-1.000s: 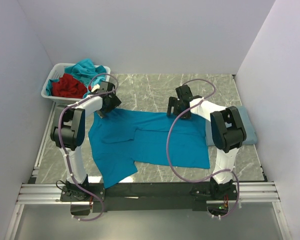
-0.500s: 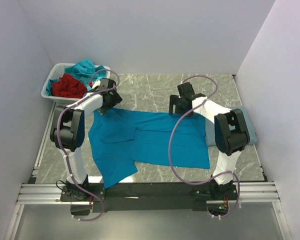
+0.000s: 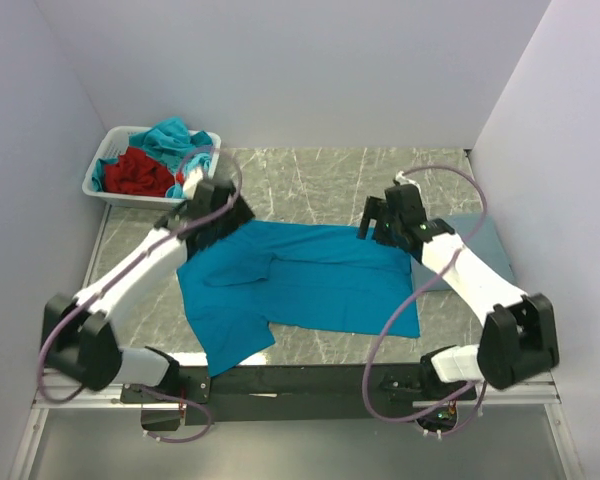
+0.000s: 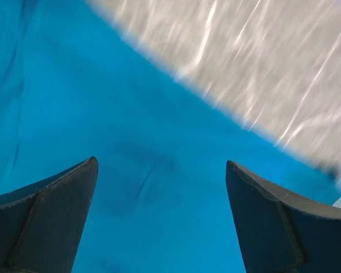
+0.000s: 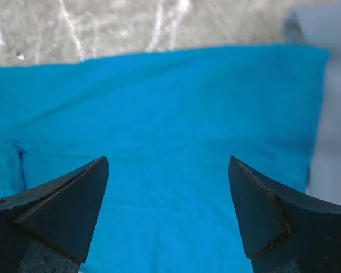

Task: Fold and stack the t-shirts
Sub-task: Fold the tshirt

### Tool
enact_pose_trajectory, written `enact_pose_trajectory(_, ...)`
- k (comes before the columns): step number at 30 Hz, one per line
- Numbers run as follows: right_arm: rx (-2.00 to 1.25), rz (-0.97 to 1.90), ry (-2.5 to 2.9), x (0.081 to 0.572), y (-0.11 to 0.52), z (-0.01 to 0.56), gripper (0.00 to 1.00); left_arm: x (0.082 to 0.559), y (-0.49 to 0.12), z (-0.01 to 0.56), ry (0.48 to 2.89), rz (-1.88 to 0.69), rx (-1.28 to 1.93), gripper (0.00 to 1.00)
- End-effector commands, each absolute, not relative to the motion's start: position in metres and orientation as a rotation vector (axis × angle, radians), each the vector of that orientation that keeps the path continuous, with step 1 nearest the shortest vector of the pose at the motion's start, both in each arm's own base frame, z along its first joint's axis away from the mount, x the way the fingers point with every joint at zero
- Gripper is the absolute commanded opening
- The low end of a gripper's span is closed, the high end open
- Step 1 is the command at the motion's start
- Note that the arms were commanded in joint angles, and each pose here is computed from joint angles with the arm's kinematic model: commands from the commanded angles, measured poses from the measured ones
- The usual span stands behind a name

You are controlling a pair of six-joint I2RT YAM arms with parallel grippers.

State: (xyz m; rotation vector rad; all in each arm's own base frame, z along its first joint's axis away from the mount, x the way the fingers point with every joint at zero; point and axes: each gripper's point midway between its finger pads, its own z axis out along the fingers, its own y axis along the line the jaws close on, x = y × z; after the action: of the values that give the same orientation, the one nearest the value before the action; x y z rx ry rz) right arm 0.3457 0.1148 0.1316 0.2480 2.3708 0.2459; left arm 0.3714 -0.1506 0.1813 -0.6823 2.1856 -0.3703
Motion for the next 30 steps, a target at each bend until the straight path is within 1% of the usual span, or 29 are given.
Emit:
enact_pose_trajectory(1,0.36,0.236,2.3,0.332,0.1,0.139,0.93,0.302,-0.146,0.137,2.336,-0.303,-0.726,0.99)
enact_pose_trajectory(3,0.388,0.253,2.251,0.324,0.095,0.15,0.93,0.261,-0.147,0.113,2.417,-0.3,-0.706,0.99)
enact_pose_trajectory(5,0.428,0.28,2.215,0.315,0.092,0.153,0.96,0.222,-0.14,0.09,2.492,-0.277,-0.747,0.99)
enact_pose_trajectory(9,0.456,0.3,2.173,0.309,0.088,0.16,0.98,0.167,-0.145,0.066,2.603,-0.31,-0.761,0.99)
enact_pose_trajectory(11,0.46,0.301,2.167,0.306,0.087,0.16,0.99,0.15,-0.149,0.063,2.617,-0.355,-0.781,1.0)
enact_pose_trajectory(14,0.49,0.3,2.16,0.305,0.084,0.159,1.0,0.123,-0.152,0.058,2.675,-0.358,-0.764,0.99)
enact_pose_trajectory(18,0.515,0.299,2.174,0.302,0.081,0.152,1.0,0.092,-0.147,0.046,2.758,-0.285,-0.744,1.0)
enact_pose_trajectory(22,0.521,0.328,2.182,0.299,0.083,0.147,1.0,0.077,-0.146,0.034,2.82,-0.247,-0.725,0.99)
enact_pose_trajectory(23,0.522,0.328,2.179,0.299,0.082,0.147,1.0,0.074,-0.145,0.033,2.83,-0.225,-0.716,0.98)
enact_pose_trajectory(26,0.526,0.306,2.193,0.296,0.079,0.143,1.0,0.07,-0.139,0.033,2.845,-0.174,-0.718,0.85)
enact_pose_trajectory(27,0.524,0.301,2.195,0.295,0.078,0.142,1.0,0.069,-0.139,0.033,2.85,-0.173,-0.712,0.79)
enact_pose_trajectory(29,0.53,0.285,2.208,0.293,0.076,0.138,1.0,0.067,-0.14,0.033,2.863,-0.183,-0.702,0.72)
enact_pose_trajectory(30,0.531,0.281,2.212,0.293,0.076,0.136,1.0,0.066,-0.14,0.031,2.869,-0.184,-0.691,0.67)
